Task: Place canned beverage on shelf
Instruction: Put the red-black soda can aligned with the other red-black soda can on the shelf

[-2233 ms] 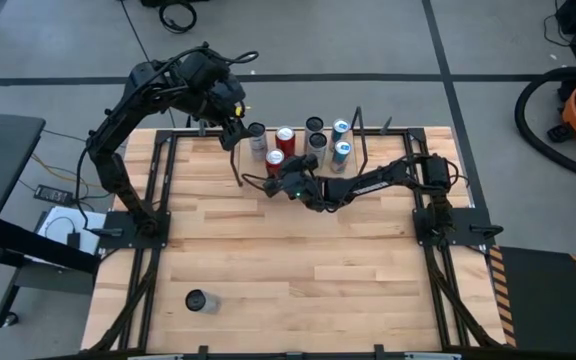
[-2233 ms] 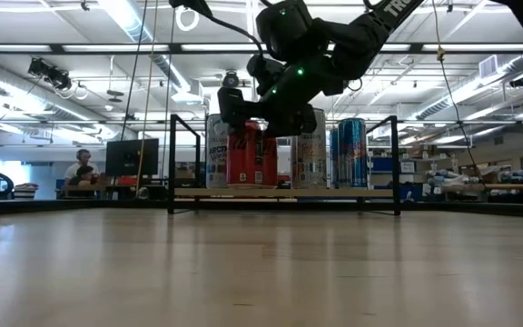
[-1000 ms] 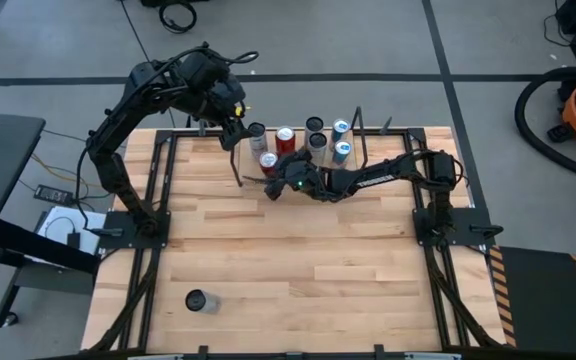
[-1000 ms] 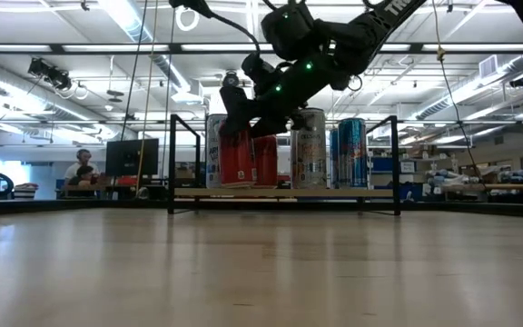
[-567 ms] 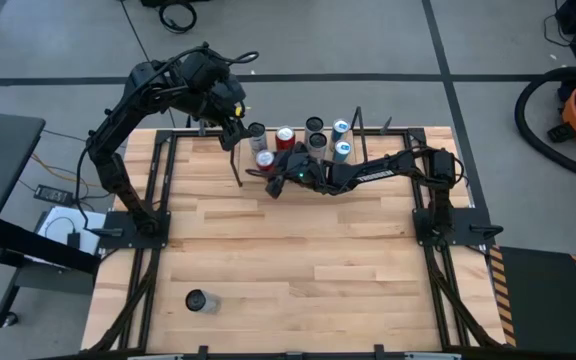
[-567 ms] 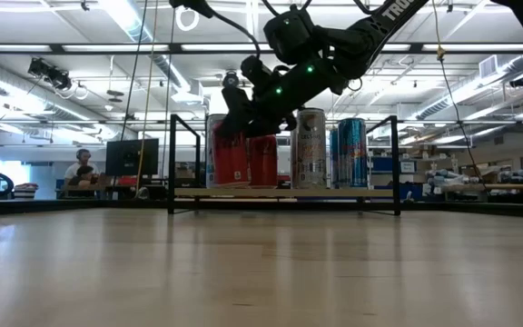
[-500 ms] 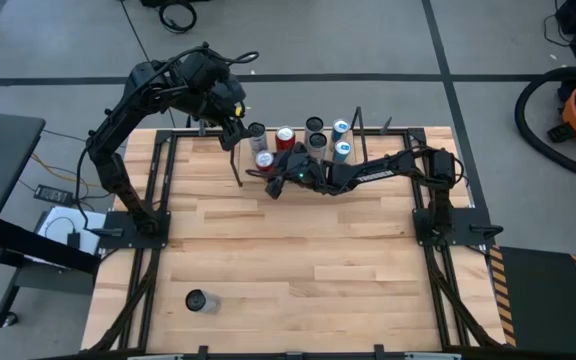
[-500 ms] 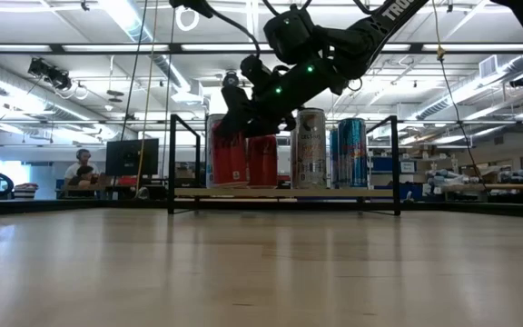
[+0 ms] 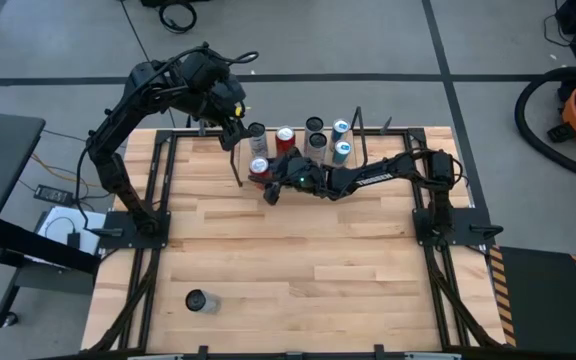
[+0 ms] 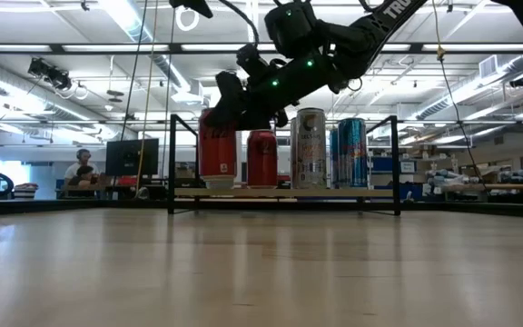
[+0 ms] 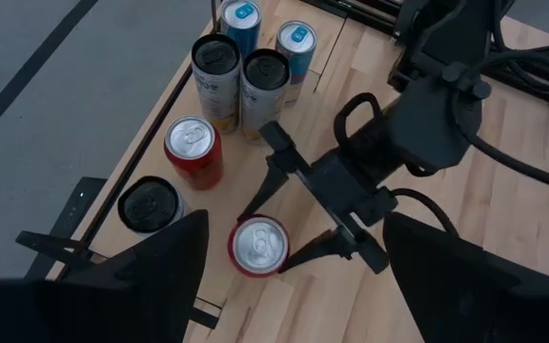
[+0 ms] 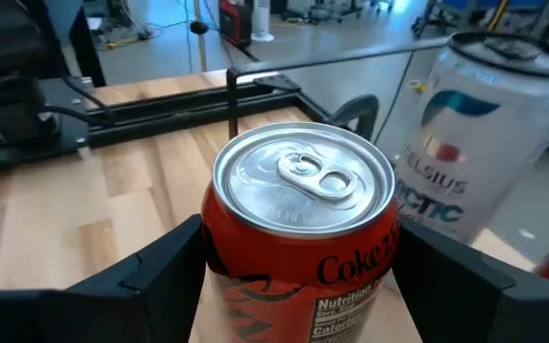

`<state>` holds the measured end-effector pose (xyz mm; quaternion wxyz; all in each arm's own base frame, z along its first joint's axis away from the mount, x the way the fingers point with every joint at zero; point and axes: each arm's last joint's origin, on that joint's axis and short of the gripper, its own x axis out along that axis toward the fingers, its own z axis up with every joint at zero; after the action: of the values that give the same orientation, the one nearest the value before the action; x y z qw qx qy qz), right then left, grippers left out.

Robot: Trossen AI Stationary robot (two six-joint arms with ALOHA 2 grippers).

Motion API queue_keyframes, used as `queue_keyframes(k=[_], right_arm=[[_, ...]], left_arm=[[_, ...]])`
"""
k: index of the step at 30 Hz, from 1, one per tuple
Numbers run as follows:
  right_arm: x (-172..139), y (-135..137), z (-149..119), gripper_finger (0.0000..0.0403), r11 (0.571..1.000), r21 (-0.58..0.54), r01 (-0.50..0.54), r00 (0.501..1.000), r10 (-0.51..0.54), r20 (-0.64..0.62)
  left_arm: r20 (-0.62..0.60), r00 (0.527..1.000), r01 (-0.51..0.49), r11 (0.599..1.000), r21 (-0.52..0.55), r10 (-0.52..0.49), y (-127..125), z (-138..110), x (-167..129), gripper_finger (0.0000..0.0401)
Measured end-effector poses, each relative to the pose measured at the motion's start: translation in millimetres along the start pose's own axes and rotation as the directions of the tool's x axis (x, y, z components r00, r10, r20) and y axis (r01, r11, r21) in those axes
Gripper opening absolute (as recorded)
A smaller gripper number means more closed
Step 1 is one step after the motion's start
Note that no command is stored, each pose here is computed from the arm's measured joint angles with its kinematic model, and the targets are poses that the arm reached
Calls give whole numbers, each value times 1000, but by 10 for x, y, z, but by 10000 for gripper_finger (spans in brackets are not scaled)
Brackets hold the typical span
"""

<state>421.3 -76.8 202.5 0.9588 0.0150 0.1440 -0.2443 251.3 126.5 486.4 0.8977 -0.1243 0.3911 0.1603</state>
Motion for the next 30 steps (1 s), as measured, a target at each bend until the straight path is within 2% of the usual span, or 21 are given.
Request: queue_keyframes(k=[9,14,24,30], right_arm=[[48,-165,-26,299,998,14,65,997,-64,-32],[52,-168,-35,301,999,17,50,998,-49,-40],[64,-208,-32,345,998,26,52,998,-51,-44],[74,-246,-15,353,998,30,58,998,-57,-37]], left_arm=[[0,1000,0,1000,-3,0,0,0,0,316],[0,1000,0,1000,-2,0,0,0,0,316],[0,1000,0,1000,-3,0,0,0,0,315],[0,1000,0,1000,-3,0,0,0,0,316]])
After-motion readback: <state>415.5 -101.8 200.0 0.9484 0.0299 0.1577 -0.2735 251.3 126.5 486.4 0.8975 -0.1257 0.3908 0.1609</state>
